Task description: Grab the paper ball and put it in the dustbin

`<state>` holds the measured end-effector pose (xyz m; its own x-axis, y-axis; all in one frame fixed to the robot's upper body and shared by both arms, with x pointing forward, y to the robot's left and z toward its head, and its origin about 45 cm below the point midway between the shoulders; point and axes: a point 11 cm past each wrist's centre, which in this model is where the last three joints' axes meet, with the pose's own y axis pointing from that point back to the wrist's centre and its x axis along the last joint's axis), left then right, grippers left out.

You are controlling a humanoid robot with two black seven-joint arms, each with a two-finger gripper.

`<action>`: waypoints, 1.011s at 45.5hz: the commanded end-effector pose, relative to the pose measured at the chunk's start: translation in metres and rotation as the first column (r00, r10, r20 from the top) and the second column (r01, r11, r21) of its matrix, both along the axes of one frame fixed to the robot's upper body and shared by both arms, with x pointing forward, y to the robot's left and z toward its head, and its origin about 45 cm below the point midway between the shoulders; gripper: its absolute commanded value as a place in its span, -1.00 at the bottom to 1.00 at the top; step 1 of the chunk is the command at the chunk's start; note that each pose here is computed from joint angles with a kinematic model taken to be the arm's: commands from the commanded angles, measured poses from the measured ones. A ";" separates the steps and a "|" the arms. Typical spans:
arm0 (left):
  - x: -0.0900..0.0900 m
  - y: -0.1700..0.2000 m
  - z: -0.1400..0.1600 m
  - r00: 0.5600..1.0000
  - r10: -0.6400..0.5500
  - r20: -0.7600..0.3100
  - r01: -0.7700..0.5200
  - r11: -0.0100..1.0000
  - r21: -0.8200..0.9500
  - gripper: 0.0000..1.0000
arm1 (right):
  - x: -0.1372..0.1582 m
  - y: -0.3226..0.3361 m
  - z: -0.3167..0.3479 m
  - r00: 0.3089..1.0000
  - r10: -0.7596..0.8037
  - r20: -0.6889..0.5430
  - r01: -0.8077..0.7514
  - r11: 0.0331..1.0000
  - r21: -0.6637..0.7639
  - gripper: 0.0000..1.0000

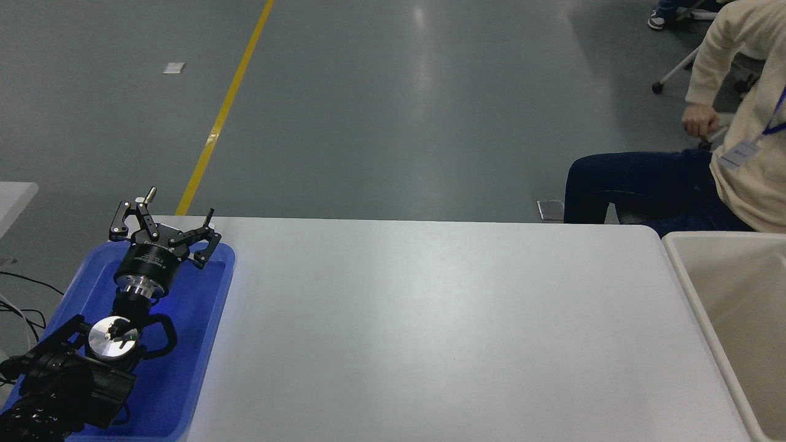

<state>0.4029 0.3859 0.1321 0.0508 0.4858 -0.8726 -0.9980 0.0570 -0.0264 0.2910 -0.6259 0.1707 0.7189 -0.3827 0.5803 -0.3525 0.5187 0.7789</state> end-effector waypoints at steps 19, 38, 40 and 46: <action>0.000 0.000 0.000 1.000 -0.001 0.000 0.001 1.000 0.000 1.00 | -0.002 0.012 -0.060 0.990 0.022 0.141 -0.005 0.993 -0.115 -1.00; 0.000 0.000 0.000 1.000 -0.001 0.000 0.001 1.000 0.000 1.00 | 0.015 0.019 -0.051 0.944 0.118 0.307 -0.042 0.969 -0.243 0.63; 0.000 0.000 0.000 1.000 -0.001 0.001 0.001 1.000 0.000 1.00 | 0.016 0.019 -0.050 0.940 0.114 0.322 -0.034 0.969 -0.243 0.63; 0.000 0.000 0.000 1.000 -0.001 0.000 0.001 1.000 0.000 1.00 | 0.016 0.019 -0.050 0.927 0.067 0.370 0.013 0.978 -0.210 0.82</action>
<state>0.4031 0.3857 0.1323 0.0518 0.4861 -0.8724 -0.9980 0.0579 -0.0270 0.3029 -0.6091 0.1180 0.5332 -0.2037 0.8211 -0.5760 0.6235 0.5287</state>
